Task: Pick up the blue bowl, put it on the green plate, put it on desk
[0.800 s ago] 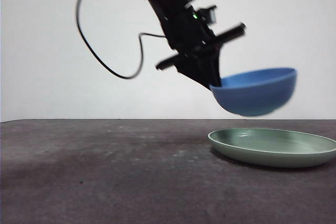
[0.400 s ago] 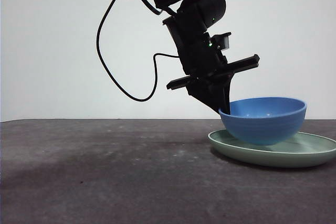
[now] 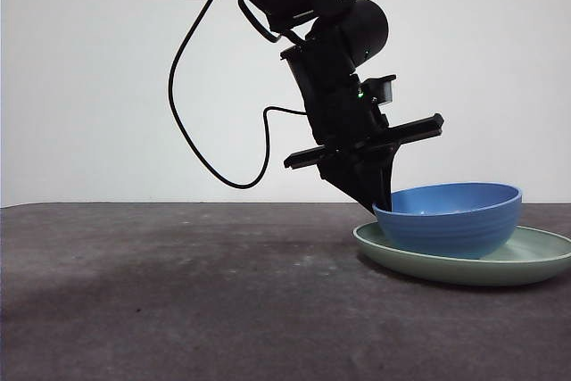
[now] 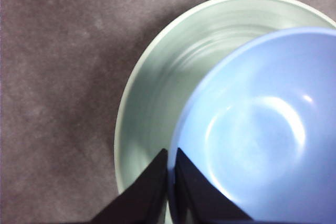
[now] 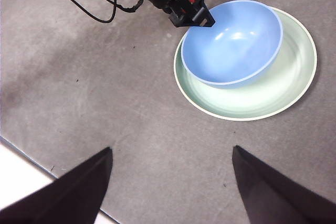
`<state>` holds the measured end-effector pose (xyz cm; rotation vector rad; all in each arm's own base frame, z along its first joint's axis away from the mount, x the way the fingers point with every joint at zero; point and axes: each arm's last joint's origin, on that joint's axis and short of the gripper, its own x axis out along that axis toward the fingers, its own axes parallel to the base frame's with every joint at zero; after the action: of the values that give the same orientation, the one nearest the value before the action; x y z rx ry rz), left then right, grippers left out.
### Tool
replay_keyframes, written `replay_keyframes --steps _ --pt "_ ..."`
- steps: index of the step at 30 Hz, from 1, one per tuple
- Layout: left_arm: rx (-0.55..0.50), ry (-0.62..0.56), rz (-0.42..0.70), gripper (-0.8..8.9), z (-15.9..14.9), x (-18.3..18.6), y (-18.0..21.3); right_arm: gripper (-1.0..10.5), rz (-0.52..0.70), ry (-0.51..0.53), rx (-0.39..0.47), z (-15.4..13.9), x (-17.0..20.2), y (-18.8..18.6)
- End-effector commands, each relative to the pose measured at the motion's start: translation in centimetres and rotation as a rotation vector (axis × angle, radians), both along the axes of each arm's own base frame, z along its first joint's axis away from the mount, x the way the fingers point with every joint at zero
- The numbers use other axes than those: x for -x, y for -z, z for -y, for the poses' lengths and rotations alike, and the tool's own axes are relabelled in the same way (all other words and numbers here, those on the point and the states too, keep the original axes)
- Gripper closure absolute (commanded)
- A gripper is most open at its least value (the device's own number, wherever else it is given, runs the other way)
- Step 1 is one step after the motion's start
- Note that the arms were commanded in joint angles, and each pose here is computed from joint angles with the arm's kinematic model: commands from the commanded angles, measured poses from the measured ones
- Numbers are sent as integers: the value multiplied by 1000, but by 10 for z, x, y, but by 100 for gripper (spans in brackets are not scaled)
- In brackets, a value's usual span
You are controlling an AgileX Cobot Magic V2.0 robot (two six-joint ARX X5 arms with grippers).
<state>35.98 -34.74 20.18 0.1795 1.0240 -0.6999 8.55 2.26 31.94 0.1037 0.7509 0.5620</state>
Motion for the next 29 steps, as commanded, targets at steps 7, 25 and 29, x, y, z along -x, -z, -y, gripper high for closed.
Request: replay_keyframes --steps 7,25,29 --pt "-7 17 -3 730 10 3 5 581 17 6 -6 0 0 -6" --pt "75 4 82 588 -3 7 -71 581 17 7 -5 0 0 -6" --pt "134 -15 146 587 -23 14 -114 581 19 20 7 0 0 -5"
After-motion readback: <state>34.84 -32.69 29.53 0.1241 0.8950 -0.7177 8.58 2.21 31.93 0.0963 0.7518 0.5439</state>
